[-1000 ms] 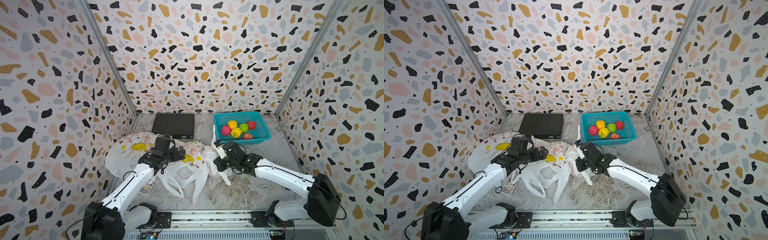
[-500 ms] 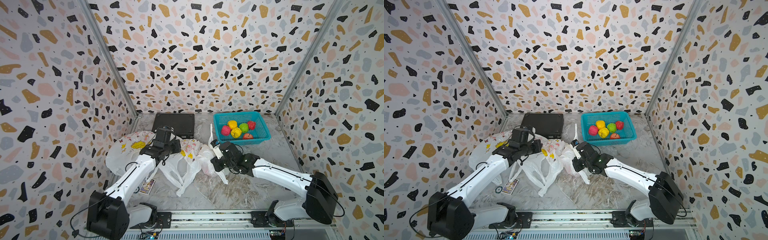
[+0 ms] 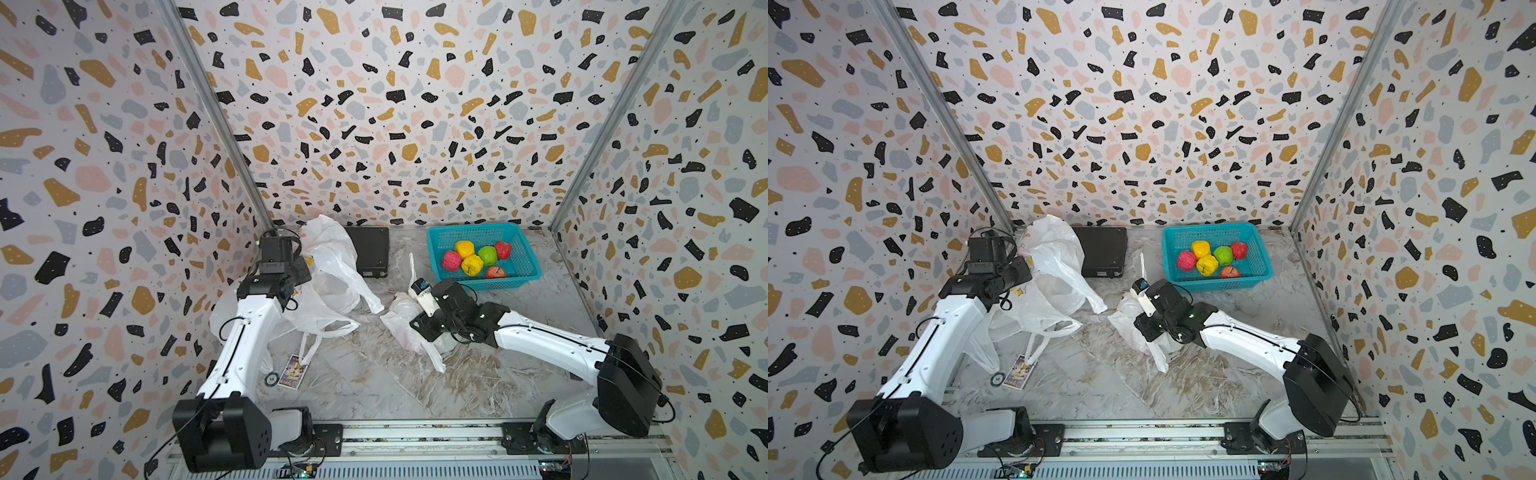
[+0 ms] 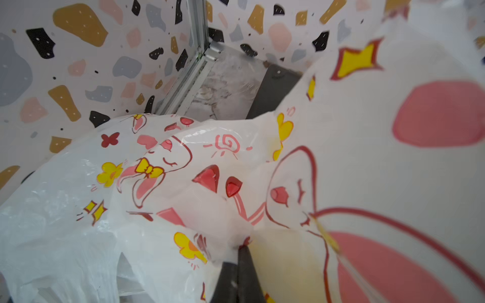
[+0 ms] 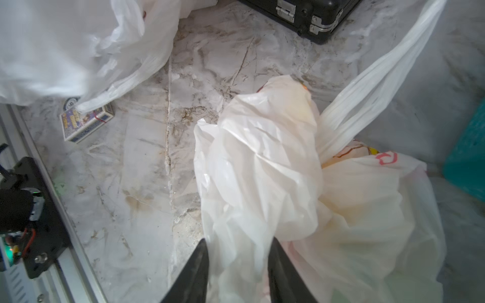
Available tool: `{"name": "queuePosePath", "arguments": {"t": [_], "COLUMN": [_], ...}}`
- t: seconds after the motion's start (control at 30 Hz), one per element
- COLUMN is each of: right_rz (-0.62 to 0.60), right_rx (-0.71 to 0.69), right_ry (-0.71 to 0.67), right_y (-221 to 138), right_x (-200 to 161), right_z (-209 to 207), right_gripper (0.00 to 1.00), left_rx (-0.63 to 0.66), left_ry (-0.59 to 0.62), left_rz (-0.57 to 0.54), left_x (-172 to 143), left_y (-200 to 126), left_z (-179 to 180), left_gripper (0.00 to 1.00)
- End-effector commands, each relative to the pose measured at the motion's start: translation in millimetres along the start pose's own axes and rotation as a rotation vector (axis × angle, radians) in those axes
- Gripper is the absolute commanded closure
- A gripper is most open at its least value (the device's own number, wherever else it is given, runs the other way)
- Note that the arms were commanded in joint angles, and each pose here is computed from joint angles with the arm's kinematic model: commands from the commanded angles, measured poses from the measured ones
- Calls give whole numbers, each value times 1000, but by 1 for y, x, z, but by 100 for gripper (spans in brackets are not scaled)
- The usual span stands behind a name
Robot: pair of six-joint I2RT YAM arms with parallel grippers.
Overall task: Untie the knot of a plastic bag & take out the apple
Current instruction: Place the plastic bag at the center of the board, then untie the plastic bag at the center of the board.
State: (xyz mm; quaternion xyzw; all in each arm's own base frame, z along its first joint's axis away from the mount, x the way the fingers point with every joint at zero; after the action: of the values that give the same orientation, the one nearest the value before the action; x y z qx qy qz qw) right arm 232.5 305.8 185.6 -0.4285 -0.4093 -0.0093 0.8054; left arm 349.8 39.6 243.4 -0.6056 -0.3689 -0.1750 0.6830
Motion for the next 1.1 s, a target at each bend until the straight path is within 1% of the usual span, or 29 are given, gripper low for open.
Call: {"name": "queuePosePath", "arguments": {"t": [0.0,0.1,0.13,0.17,0.2,0.23,0.3,0.37,0.4,0.47,0.53,0.57,0.63,0.73,0.8,0.87,0.9,0.97,1.03,1.07], "right_rz": [-97,-178,-195,-197,-178,-146,-73,-10,8,21,30,34,44,59,61,62,63,55,43,36], "right_rx": [1,-80,-114,-141,-164,-184,-221,-216,-209,-164,-100,-87,-56,-50,-64,-66,-75,-93,-104,-101], "right_ry": [-71,-84,-82,-77,-71,-63,-52,-58,-60,-68,-79,-79,-87,-94,-97,-100,-99,-97,-101,-103], "right_y": [-59,-88,-93,-95,-92,-86,-72,-55,-47,-34,-24,-20,-13,-4,2,6,9,12,13,13], "right_x": [5,-8,-14,-18,-25,-31,-40,-46,-47,-46,-44,-44,-46,-50,-52,-52,-52,-51,-48,-47], "right_z": [6,-10,-17,-24,-31,-37,-48,-50,-50,-46,-38,-36,-33,-34,-38,-39,-41,-44,-45,-44], "right_gripper": [44,38,37,36,36,35,34,34,34,33,33,33,33,32,32,33,35,45,65,70], "left_rx": [50,82,92,106,113,97,27,-131,-235,-428,-603,-654,-724,-771,-802,-818,-835,-848,-847,-852], "left_ry": [11,3,2,-5,-13,-16,-30,-37,-35,-7,54,78,148,196,204,207,210,236,266,278], "left_rz": [-33,-98,-132,-165,-195,-218,-250,-266,-262,-242,-186,-159,-84,9,32,43,51,54,53,58], "left_x": [21,31,35,38,40,41,41,34,27,7,-25,-39,-70,-103,-112,-114,-115,-118,-123,-128], "left_y": [-24,-52,-64,-76,-90,-102,-121,-133,-135,-136,-130,-125,-113,-91,-83,-76,-76,-76,-77,-77], "left_z": [10,19,23,27,31,31,25,6,-9,-45,-87,-102,-130,-153,-166,-176,-183,-195,-206,-211], "left_gripper": [39,23,20,17,12,9,5,4,4,4,4,4,3,2,0,0,0,0,0,0]}}
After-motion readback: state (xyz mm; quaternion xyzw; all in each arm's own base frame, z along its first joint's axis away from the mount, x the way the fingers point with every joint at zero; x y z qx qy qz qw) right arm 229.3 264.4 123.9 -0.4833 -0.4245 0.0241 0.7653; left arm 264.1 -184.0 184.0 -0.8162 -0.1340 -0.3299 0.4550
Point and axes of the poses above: each gripper's point midway between its finger pads, its own y axis out along the fingers, its own z axis along the line the jaws close on, x = y × z, the point moved 3 cm from there along -y, back along the fingers, and after that the axes turned 7 degrees about y, right-handed, at the moved point
